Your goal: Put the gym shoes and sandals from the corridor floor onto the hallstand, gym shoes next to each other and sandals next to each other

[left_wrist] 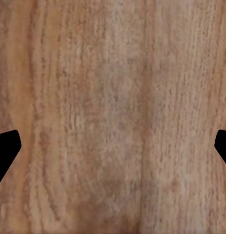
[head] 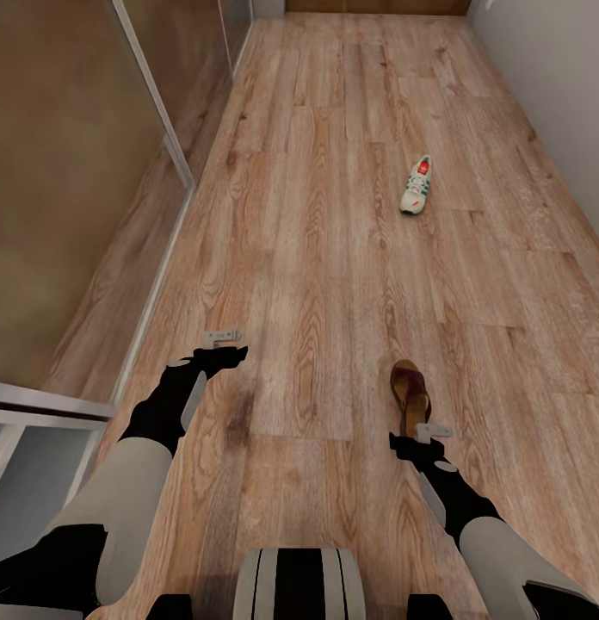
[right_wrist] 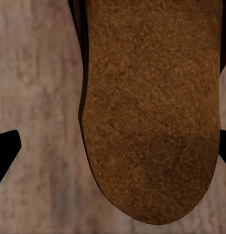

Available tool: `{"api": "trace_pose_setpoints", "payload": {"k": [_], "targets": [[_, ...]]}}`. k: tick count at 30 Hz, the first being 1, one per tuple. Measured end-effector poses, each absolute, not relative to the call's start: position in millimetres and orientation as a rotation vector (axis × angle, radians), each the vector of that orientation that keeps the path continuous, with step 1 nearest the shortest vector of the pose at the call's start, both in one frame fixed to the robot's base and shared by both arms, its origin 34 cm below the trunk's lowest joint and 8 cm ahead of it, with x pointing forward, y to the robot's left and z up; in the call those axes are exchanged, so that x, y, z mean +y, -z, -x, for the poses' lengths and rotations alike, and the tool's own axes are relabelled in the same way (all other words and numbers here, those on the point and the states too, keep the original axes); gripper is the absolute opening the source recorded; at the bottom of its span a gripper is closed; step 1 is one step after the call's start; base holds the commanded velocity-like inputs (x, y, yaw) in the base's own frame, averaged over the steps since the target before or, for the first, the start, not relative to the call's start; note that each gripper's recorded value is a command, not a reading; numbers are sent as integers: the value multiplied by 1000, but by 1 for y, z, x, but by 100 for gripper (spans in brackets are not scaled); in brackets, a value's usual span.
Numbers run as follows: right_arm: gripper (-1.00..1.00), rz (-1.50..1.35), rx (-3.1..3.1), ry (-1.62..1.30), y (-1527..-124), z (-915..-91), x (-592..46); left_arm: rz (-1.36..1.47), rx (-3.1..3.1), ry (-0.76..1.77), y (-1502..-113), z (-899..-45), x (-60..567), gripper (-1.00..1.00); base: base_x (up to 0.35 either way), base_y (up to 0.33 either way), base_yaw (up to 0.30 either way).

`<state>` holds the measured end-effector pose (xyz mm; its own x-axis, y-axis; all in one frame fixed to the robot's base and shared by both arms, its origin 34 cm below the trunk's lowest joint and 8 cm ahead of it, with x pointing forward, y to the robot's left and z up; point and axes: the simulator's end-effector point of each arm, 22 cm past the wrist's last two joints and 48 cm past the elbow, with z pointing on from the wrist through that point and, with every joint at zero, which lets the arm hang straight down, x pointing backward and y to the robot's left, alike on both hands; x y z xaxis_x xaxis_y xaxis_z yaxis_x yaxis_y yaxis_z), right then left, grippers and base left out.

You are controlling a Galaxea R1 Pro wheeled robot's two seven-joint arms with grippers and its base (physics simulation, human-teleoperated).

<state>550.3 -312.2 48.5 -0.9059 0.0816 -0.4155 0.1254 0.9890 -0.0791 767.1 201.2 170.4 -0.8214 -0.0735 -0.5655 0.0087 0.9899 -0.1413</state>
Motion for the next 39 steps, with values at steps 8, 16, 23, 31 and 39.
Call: {"api": "trace_pose_setpoints", "payload": {"k": [8, 16, 23, 31, 39], "targets": [[100, -148, 2710, 145, -48, -550, -312, 44, 2529, 183, -170, -767, 201, 100, 6, 0, 0], [-100, -147, 2710, 149, -49, -550, -313, 44, 2529, 183, -170, -767, 201, 100, 0, 0, 0], [-100, -147, 2707, 155, -49, -552, -315, 45, 2530, 183, -170, -766, 201, 100, 0, 0, 0], [-100, -144, 2707, 157, -49, -552, -315, 45, 2530, 183, -170, -766, 201, 100, 0, 0, 0], [-100, -145, 2707, 153, -49, -552, -314, 45, 2530, 183, -170, -766, 201, 100, 0, 0, 0]]}}
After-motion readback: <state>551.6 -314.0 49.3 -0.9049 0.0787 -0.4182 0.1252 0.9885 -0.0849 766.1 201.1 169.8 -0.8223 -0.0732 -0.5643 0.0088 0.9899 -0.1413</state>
